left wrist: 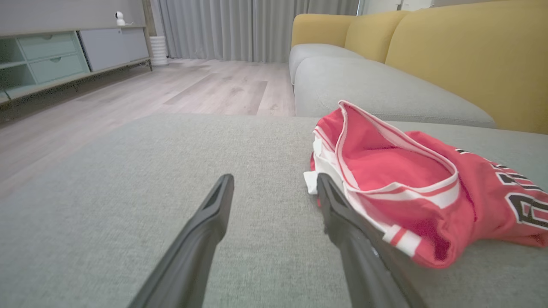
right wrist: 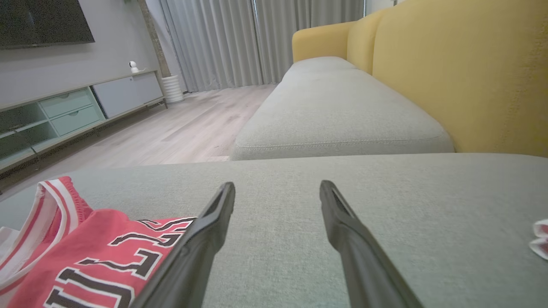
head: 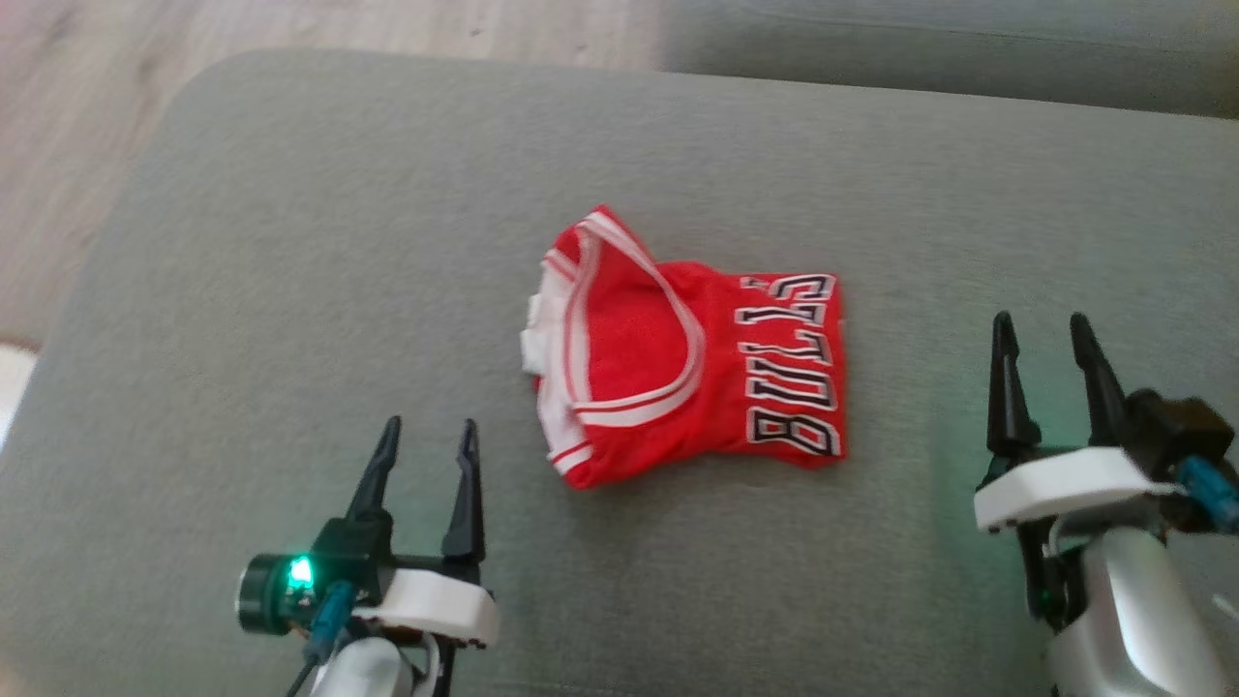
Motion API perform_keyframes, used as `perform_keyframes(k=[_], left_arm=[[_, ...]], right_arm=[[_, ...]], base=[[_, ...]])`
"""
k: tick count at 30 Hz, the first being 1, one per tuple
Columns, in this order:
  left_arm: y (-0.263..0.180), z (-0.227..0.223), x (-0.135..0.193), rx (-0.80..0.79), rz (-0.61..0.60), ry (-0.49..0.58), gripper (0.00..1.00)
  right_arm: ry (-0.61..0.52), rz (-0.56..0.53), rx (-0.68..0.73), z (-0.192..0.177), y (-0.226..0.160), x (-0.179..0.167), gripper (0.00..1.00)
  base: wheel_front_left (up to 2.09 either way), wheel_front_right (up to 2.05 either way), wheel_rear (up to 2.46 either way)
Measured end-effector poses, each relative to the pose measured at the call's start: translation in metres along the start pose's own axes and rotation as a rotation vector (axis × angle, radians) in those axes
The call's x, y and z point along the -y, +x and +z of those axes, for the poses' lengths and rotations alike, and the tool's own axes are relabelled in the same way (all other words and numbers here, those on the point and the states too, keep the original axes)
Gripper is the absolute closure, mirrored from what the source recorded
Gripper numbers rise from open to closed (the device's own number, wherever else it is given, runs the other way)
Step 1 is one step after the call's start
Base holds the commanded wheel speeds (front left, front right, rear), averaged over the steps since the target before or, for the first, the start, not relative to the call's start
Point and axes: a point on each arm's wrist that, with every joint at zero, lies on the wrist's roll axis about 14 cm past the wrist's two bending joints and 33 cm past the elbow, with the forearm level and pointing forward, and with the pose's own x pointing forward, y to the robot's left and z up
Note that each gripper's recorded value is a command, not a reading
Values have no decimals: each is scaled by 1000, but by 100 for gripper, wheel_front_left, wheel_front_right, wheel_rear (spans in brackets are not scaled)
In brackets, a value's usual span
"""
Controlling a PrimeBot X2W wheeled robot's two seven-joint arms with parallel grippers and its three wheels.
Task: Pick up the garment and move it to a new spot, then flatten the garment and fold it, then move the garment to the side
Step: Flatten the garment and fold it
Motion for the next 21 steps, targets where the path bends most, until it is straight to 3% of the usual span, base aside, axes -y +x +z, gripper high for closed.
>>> perform_keyframes(k=[6, 13, 21], left_arm=[[4, 4, 7, 15, -20, 31, 0], [-22, -17, 6, -35, -20, 50, 0], [-25, -14, 9, -20, -32, 55, 0]], right_arm=[[-17, -49, -26, -8, -31, 16, 0], [-9, -73, -51, -18, -70, 19, 0], [4, -95, -44, -17, -82, 23, 0]], base=[[0, 0, 0], [0, 0, 0], [0, 0, 0]])
